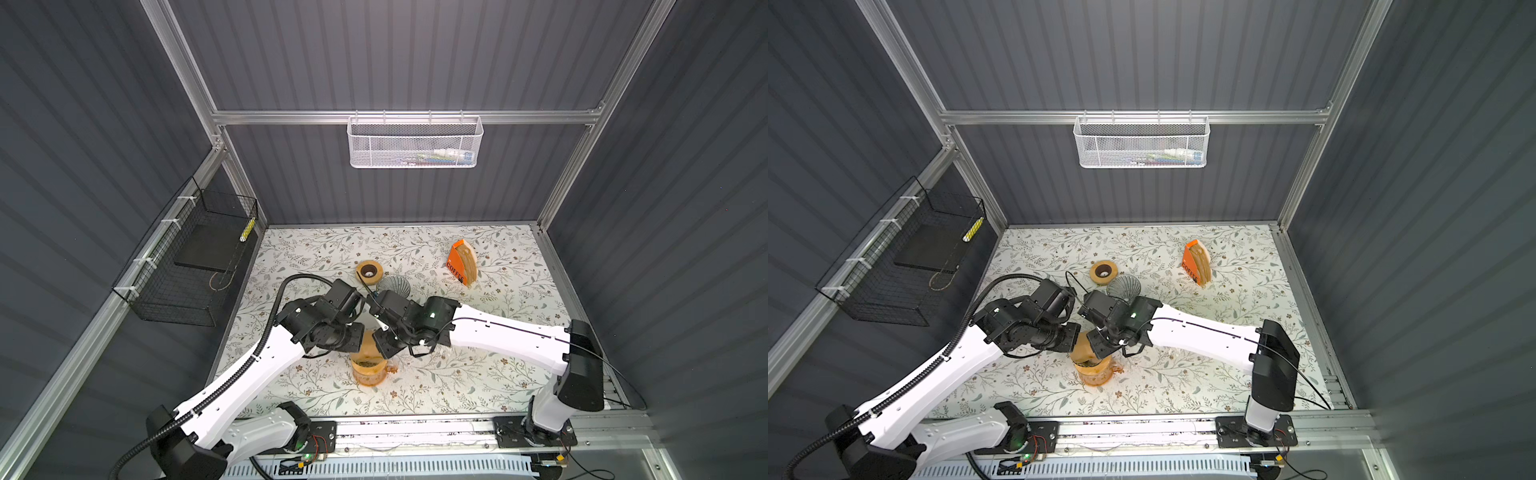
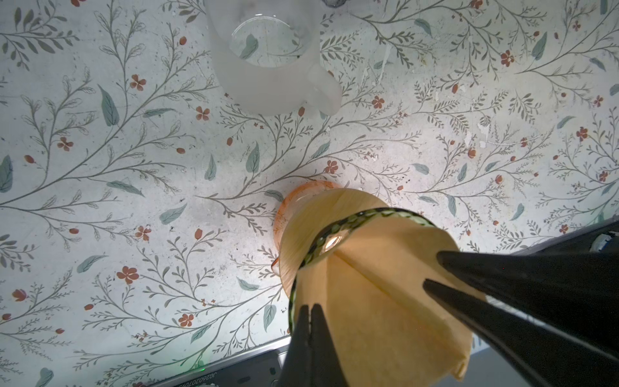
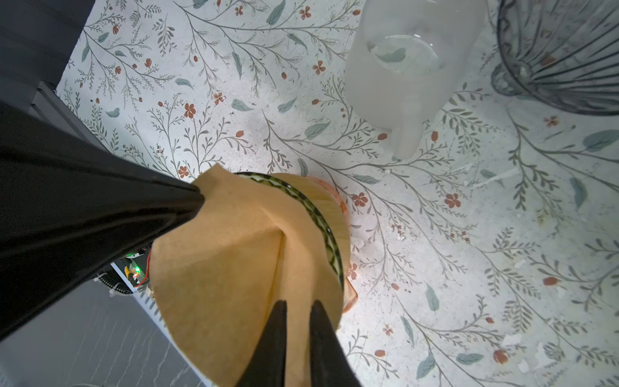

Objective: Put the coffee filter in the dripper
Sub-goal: 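Release the filter and lift both grippers away from the dripper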

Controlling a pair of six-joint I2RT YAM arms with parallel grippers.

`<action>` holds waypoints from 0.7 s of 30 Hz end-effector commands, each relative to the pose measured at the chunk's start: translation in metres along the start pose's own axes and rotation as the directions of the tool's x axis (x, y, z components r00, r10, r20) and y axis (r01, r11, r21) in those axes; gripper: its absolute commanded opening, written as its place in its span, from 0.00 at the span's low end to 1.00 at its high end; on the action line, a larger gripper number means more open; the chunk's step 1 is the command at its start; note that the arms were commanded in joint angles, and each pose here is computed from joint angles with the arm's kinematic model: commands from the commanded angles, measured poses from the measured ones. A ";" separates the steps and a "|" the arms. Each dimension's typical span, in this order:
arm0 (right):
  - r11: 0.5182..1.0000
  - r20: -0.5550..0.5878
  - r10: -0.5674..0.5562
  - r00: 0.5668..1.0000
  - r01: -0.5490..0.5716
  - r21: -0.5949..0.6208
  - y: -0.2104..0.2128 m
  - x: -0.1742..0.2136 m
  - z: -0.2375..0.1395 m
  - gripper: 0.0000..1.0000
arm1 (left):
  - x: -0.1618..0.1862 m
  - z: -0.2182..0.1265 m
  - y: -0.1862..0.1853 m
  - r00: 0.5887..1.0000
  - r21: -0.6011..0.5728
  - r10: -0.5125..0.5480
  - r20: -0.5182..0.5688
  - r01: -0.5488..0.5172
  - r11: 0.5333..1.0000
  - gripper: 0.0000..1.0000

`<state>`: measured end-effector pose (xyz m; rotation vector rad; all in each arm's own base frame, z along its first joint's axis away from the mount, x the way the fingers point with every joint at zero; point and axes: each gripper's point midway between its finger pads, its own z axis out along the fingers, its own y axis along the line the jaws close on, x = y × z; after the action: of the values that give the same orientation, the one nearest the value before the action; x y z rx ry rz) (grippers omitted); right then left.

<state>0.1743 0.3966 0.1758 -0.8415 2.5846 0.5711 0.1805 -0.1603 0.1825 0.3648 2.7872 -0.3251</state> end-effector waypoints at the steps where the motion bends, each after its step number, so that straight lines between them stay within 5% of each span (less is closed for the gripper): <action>1: 1.000 0.048 0.006 0.999 -0.006 0.002 -0.001 -0.010 -0.022 0.20 | -0.009 -0.014 -0.004 0.999 0.020 0.000 0.050 -0.001 1.000 0.04; 21: 0.991 0.171 0.122 0.978 -0.110 -0.080 -0.029 -0.054 -0.071 0.25 | -0.080 -0.040 -0.031 0.972 0.066 -0.024 0.232 0.009 0.998 0.11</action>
<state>0.2159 0.3690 0.2382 -0.6470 2.4890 0.6859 0.2219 -0.1889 0.2381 0.3000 2.6094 -0.4228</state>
